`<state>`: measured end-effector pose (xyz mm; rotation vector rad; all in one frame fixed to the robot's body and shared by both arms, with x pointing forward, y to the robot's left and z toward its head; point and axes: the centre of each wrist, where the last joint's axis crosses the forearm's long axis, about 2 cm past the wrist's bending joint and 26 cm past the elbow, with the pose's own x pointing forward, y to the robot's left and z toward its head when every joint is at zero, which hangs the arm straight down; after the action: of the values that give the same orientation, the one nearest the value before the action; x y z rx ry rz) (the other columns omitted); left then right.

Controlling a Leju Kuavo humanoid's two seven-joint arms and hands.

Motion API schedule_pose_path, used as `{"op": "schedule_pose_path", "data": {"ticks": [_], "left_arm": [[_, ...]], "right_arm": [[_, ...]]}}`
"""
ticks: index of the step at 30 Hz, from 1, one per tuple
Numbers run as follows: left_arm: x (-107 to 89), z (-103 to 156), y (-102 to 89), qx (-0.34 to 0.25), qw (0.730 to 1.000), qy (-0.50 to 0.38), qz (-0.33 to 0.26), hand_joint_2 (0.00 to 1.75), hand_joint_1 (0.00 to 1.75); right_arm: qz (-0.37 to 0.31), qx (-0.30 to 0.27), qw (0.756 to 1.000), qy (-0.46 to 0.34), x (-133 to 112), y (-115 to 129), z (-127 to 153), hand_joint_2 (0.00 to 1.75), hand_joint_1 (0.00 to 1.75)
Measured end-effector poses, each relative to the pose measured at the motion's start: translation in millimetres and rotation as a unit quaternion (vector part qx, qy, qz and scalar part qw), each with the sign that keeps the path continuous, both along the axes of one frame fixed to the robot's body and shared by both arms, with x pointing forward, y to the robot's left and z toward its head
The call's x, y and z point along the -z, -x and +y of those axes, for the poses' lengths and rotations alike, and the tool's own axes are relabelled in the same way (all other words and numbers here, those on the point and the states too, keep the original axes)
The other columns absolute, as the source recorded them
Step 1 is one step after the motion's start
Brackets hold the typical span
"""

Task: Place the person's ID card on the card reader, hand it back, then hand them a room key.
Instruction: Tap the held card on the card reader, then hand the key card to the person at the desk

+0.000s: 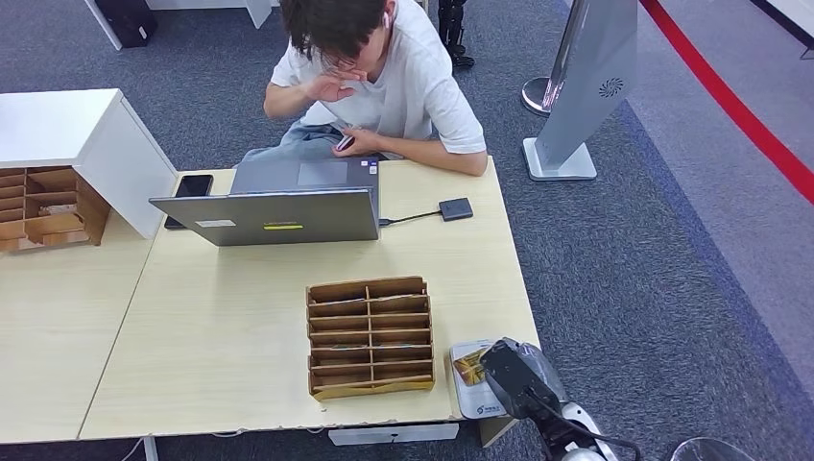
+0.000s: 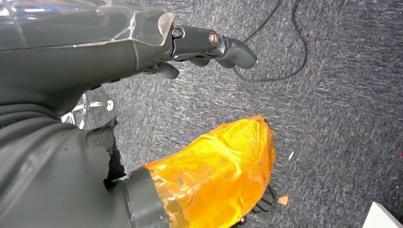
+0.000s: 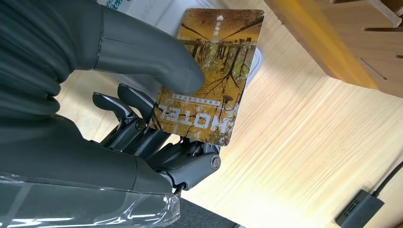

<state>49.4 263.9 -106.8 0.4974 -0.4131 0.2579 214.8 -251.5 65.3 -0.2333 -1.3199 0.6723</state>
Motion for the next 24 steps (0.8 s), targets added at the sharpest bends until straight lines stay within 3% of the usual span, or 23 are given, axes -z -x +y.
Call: {"op": "schedule_pose_path", "data": {"ticks": [24], "left_arm": [[0.0, 0.0, -0.3, 0.0, 1.0, 0.001, 0.003, 0.0, 0.0]], "right_arm": [[0.0, 0.008, 0.998, 0.055, 4.0, -1.8, 4.4, 1.75, 1.75]]}}
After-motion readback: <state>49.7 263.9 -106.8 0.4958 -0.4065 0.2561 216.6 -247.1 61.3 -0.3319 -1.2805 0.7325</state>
